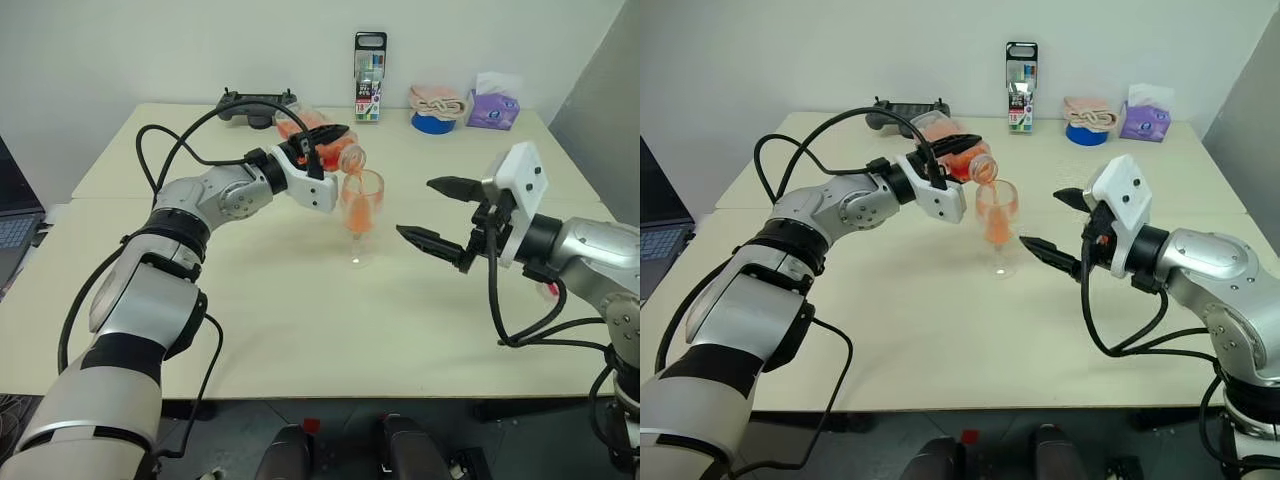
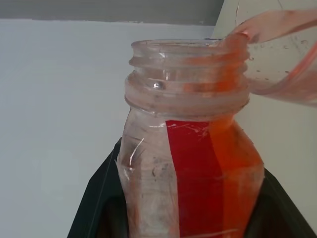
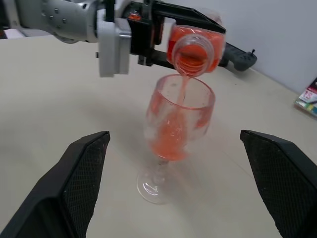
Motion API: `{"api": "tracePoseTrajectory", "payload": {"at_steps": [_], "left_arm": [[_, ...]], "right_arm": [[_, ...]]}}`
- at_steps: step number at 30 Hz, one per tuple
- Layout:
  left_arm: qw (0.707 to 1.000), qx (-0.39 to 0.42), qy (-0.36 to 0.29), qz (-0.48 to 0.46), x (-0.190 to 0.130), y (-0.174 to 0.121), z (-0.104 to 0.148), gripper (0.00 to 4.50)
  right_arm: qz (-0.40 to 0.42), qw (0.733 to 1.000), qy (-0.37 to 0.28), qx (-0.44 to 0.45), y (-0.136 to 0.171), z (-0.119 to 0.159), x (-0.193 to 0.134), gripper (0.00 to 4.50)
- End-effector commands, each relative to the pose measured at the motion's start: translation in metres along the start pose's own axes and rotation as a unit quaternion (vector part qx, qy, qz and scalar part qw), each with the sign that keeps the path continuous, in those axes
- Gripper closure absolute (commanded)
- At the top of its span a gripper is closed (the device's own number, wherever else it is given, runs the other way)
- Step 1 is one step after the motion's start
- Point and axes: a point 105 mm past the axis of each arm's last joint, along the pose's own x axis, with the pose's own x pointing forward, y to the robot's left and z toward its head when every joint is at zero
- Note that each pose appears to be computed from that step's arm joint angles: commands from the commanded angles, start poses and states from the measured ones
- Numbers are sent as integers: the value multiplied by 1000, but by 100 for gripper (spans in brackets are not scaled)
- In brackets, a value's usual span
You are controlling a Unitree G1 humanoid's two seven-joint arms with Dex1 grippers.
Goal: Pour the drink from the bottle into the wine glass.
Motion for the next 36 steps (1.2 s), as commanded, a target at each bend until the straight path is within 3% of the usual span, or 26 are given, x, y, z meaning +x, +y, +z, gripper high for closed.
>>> {"api": "tracePoseTrajectory", "payload": {"at_steps": [1, 25, 36], "left_arm": [[999, 25, -8, 30, 2, 24, 1, 274], [997, 63, -12, 44, 0, 33, 0, 274], [994, -79, 7, 76, -4, 33, -6, 274]], "right_arm": [[-12, 1000, -16, -9, -3, 11, -3, 0], [-24, 1000, -7, 4, -7, 4, 5, 0], [-16, 1000, -14, 18, -5, 8, 9, 0]]}}
